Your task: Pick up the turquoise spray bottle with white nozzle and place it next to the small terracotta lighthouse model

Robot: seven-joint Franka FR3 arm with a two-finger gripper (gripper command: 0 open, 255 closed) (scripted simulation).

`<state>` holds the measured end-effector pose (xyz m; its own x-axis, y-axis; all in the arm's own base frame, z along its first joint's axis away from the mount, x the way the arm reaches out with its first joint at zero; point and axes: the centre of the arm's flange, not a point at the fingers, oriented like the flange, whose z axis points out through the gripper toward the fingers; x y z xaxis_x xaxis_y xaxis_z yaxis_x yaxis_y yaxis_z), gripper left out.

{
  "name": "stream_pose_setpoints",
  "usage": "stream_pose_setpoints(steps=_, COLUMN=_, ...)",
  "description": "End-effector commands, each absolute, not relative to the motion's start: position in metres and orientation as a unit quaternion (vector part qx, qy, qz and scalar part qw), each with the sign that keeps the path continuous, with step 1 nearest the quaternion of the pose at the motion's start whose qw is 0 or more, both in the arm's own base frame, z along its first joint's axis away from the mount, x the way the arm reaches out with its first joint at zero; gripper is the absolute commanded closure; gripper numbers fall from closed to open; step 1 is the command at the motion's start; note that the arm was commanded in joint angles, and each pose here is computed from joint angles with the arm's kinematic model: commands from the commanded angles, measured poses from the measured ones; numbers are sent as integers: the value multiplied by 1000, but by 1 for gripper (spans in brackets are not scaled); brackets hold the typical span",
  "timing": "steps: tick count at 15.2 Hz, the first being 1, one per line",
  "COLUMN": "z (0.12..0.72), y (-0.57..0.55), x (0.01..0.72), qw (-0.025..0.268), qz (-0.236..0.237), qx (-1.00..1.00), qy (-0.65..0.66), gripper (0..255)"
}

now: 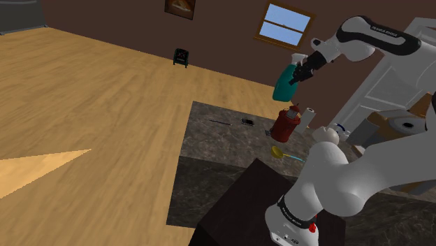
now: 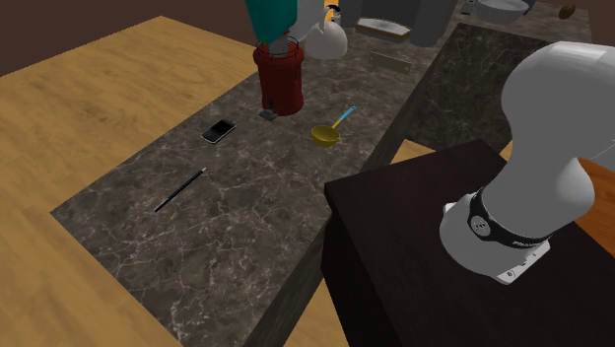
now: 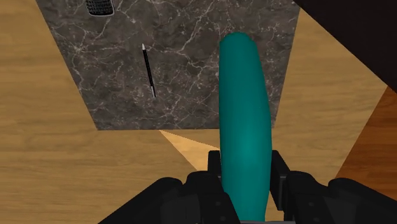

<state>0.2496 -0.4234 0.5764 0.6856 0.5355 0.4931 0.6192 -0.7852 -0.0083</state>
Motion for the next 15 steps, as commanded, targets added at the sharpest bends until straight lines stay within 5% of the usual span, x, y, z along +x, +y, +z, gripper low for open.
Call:
stream_pose_setpoints(steps=1, z=576, y=-443, x=232, qw=88, qz=-239, qx=-914, qy=-316, gripper=255)
stream_pose_setpoints(steps=15, z=577, y=-579, x=106, qw=88, qz=-239, qx=-914, qy=-316, gripper=255)
